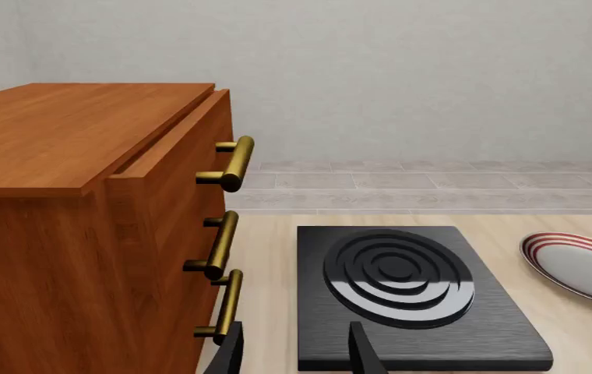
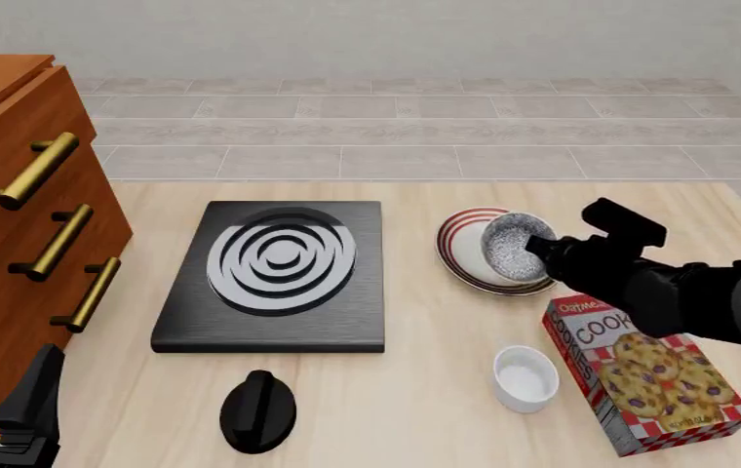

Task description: Pick the akita bowl next to the ramekin and place it on the plate.

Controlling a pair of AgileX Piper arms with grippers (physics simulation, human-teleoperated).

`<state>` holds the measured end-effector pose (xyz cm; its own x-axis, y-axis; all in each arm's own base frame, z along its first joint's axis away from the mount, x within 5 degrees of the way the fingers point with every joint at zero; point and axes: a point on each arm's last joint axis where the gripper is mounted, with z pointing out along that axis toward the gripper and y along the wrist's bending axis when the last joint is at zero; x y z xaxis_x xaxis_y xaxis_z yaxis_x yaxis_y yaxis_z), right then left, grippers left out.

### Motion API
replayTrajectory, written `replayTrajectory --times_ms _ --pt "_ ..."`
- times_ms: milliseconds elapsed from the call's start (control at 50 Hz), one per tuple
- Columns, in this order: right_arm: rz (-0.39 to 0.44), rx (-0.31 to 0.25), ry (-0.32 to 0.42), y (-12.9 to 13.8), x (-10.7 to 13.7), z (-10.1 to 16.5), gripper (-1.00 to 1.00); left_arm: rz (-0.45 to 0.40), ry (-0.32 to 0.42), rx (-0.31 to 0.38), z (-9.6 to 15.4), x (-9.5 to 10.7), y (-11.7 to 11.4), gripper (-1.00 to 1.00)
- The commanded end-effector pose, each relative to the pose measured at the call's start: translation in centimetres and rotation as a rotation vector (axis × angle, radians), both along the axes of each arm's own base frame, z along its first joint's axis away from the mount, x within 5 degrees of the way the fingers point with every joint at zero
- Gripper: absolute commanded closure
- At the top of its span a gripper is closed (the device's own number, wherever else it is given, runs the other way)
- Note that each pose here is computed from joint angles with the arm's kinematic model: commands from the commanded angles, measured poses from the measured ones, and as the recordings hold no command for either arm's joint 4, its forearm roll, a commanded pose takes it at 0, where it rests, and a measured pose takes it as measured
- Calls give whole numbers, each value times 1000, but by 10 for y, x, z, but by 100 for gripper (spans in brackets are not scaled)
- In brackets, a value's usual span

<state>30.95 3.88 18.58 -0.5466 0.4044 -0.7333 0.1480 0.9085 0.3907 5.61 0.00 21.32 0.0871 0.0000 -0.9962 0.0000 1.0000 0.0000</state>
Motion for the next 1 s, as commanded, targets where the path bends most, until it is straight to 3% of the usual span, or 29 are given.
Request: replayTrajectory --times_ms 20,1000 --pt "-9 7 -5 0 8 -2 100 0 0 0 0 0 0 -100" --pt "-26 -2 18 -4 37 -27 100 0 0 0 0 0 0 -100"
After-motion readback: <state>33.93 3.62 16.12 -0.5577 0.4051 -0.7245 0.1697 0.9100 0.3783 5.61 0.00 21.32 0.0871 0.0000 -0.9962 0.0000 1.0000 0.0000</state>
